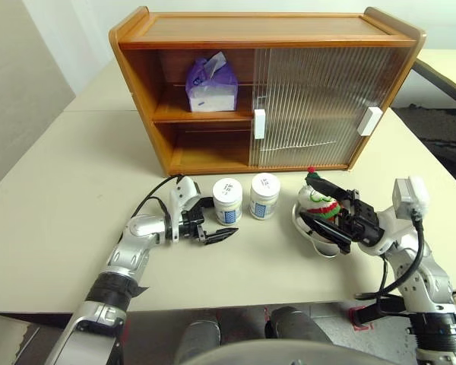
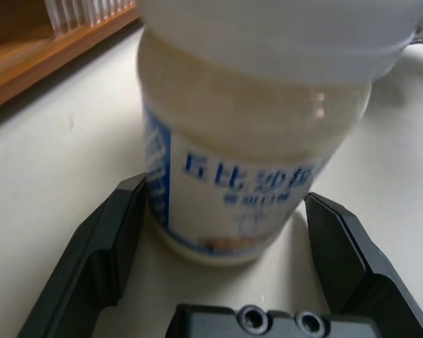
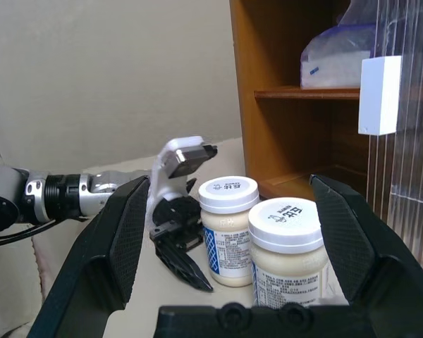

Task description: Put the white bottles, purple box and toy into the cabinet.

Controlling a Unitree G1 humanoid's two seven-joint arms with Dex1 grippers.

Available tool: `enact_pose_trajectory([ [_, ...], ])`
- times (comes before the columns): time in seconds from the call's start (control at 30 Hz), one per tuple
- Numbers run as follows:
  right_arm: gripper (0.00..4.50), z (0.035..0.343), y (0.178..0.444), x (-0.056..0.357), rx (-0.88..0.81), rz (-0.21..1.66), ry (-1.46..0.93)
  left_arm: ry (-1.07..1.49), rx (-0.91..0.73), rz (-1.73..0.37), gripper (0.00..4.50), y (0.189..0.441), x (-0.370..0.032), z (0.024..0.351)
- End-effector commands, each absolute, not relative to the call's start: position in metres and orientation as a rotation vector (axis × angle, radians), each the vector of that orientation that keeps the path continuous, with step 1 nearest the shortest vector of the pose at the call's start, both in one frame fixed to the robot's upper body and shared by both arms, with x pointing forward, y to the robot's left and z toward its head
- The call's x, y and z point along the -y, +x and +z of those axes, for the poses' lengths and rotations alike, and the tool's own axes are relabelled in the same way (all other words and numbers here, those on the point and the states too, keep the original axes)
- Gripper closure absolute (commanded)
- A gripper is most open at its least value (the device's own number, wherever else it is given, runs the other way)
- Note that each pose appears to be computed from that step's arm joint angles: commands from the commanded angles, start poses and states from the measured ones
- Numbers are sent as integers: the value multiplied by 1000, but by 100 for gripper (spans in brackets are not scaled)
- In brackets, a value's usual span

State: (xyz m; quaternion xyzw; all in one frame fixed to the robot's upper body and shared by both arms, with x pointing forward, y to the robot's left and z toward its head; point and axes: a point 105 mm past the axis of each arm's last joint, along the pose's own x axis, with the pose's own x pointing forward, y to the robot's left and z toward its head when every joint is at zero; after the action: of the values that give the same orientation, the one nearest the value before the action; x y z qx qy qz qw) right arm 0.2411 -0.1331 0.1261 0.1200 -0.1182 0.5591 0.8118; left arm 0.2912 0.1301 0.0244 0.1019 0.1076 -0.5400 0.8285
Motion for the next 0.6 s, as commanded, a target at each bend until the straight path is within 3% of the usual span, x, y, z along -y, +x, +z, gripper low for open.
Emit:
enact_pose_trajectory([
  [0.03,0,127,239,133,249,1197,252,196,-229,-1135,3,296,-122,20],
  [0.13,0,127,240,132,249,1196,251,190,-242,-1134,3,297,-120,18],
  [0.27,0,127,240,131,247,1198,250,168,-231,-1121,131,298,-120,19],
  [0.6,0,127,243,130,245,1214,253,73,-102,-911,134,315,-142,46],
])
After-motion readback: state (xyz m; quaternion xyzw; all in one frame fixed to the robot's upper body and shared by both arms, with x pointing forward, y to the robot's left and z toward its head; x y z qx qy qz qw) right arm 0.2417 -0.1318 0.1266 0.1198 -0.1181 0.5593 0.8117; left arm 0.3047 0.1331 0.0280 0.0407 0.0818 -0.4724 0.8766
